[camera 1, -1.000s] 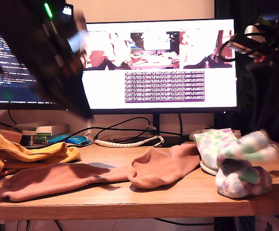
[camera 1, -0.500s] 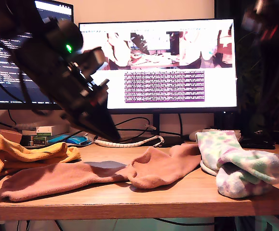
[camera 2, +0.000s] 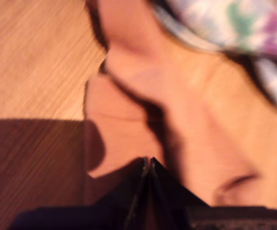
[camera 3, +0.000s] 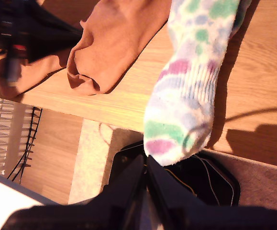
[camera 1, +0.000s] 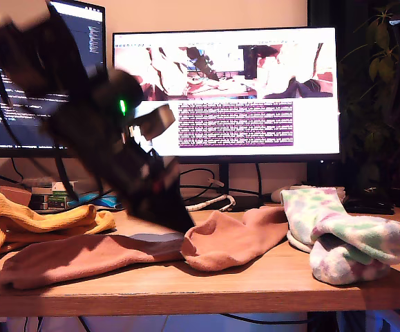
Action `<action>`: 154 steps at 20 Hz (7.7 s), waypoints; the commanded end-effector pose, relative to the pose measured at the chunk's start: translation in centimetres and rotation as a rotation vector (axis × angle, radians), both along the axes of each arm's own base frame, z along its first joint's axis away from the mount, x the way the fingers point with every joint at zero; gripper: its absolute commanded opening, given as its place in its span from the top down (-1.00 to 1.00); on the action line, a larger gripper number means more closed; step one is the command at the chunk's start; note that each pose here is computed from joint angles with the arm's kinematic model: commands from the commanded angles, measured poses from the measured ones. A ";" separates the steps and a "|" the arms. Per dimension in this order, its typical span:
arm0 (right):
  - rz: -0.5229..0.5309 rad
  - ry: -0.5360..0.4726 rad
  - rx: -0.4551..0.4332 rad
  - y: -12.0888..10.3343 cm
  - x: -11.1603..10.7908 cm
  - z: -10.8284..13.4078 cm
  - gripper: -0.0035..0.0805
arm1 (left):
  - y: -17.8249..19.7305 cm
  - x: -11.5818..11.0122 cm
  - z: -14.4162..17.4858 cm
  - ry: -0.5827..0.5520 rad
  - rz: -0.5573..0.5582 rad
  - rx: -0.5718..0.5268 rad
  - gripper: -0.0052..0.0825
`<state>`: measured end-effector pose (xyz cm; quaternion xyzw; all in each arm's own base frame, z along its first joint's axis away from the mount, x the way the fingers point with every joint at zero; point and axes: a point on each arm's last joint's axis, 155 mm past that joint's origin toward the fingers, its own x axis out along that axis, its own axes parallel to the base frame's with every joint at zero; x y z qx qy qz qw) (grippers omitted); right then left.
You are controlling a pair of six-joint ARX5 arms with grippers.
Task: Pair up the socks based on colour and pattern, by placing them on top of one another
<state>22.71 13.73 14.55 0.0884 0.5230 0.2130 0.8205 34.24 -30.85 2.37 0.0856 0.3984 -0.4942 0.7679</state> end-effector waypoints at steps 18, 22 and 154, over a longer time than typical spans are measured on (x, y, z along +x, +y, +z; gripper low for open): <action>0.013 -0.080 0.018 0.5 1.4 1.2 0.94 | 6.3 7.9 -4.2 -0.014 0.642 0.133 0.94; 0.022 -0.090 0.016 0.6 1.5 1.3 0.94 | 6.7 7.8 -4.1 0.037 0.705 0.111 0.94; 0.162 -0.248 -0.028 1.2 3.0 2.6 0.94 | 11.3 0.2 9.4 0.365 0.444 0.324 0.93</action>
